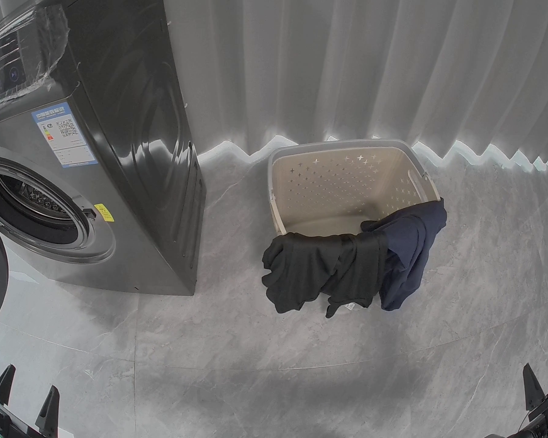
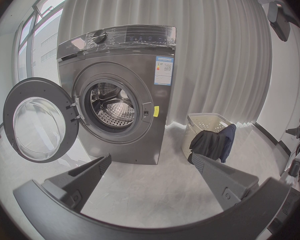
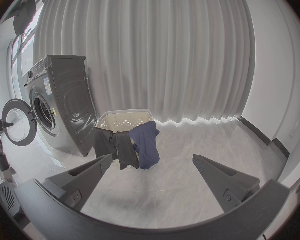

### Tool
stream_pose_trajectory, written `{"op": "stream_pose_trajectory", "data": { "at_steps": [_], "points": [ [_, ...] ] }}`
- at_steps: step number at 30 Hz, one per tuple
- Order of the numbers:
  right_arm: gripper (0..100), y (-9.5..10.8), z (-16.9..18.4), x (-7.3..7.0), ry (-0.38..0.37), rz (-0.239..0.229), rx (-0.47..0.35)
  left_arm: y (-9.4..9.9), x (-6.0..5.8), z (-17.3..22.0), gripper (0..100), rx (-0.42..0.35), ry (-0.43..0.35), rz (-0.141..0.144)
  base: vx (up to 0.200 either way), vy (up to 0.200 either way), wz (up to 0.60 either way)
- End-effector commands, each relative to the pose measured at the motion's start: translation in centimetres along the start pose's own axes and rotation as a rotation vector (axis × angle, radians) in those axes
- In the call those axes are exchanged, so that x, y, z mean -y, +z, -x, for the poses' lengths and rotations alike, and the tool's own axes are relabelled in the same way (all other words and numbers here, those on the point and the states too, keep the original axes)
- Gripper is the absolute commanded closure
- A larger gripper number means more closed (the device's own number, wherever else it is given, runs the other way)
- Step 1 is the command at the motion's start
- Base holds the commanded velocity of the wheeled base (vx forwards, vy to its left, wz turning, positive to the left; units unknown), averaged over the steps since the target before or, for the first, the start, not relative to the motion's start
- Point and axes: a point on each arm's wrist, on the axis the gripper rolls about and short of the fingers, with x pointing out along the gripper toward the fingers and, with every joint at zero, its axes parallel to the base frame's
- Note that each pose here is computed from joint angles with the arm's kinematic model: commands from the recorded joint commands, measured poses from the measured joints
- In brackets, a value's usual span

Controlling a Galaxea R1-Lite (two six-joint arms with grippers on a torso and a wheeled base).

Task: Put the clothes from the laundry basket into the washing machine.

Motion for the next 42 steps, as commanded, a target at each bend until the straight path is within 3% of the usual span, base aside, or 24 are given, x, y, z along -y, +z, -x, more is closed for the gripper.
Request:
{"op": "stream_pose_trajectory", "data": {
  "at_steps": [1,12,24,36,42],
  "points": [
    [0,-0.51,-0.04,0.00,0.000,0.000,-0.006,-0.47,-0.03,-0.02,0,-0.003,0.000,0.000,0.000,-0.200,0.00],
    [0,-0.53,-0.04,0.00,0.000,0.000,-0.007,-0.47,-0.03,-0.02,0,-0.003,0.000,0.000,0.000,-0.036,0.00],
    [0,-0.53,-0.04,0.00,0.000,0.000,-0.007,-0.47,-0.03,-0.02,0,-0.003,0.000,0.000,0.000,-0.200,0.00],
    [0,-0.51,-0.04,0.00,0.000,0.000,-0.006,-0.47,-0.03,-0.02,0,-0.003,0.000,0.000,0.000,0.000,0.00],
    [0,-0.51,-0.04,0.00,0.000,0.000,-0.006,-0.47,-0.03,-0.02,0,-0.003,0.000,0.000,0.200,0.000,0.00]
  ]
}}
